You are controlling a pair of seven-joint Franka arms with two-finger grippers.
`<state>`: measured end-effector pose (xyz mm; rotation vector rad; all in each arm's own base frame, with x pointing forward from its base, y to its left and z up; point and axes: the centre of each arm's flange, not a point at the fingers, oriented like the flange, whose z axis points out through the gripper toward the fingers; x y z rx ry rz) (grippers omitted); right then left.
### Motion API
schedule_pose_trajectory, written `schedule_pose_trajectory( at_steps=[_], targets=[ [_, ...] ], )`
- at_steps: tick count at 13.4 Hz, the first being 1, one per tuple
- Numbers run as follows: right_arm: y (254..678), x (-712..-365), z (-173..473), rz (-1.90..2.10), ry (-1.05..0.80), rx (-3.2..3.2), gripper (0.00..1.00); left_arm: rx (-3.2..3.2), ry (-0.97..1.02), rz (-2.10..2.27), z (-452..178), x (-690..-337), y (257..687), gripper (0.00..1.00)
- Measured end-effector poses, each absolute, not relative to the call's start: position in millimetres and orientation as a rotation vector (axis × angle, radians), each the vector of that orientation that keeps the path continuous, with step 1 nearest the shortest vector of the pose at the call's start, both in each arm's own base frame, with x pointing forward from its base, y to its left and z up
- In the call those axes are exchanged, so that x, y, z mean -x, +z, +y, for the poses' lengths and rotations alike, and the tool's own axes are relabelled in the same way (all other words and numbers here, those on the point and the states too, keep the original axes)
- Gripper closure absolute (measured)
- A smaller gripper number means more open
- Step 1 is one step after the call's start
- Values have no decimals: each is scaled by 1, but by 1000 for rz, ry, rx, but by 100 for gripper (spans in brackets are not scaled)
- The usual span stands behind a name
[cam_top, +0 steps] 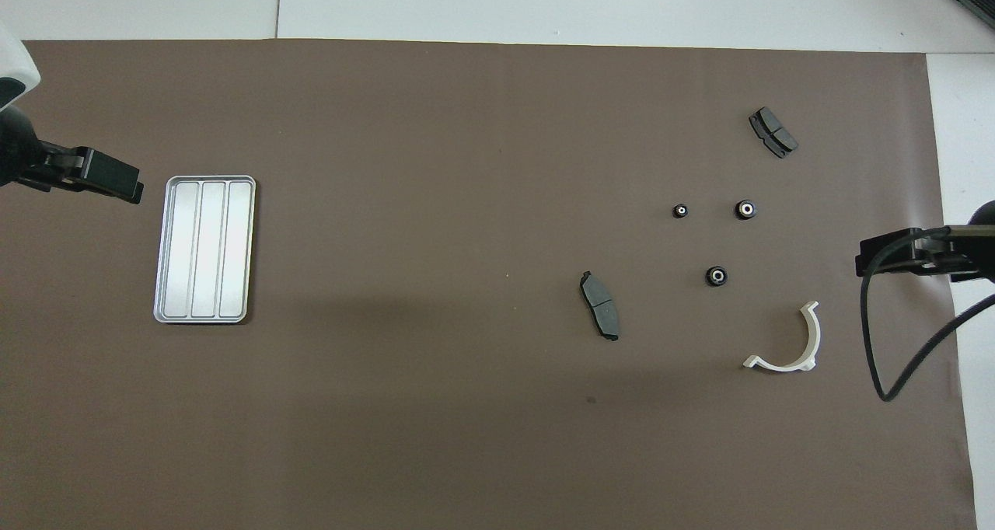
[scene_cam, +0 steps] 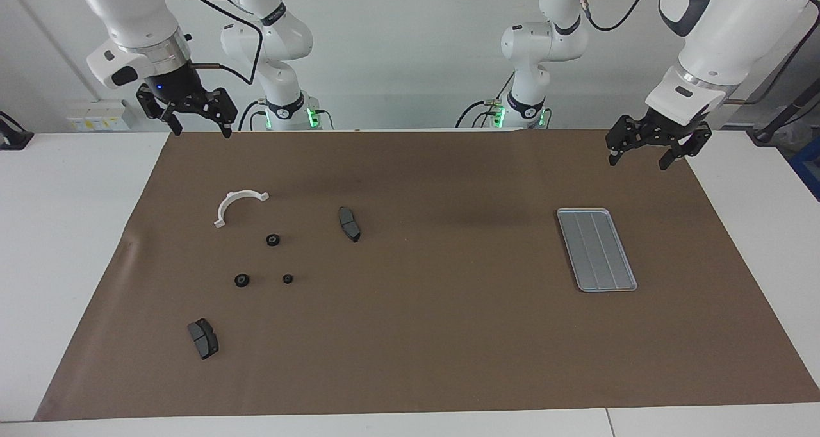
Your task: Place bearing gear from tray to pile
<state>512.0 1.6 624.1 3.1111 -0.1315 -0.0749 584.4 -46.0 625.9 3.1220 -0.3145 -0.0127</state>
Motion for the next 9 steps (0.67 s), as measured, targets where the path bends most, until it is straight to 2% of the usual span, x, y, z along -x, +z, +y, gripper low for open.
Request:
schedule_pose_trajectory(
  at_steps=[9],
  targets=[
    [628,-512,-5,-151,-49,-3113,0,-3147,6,-321,-35,-580,635,0]
  ],
)
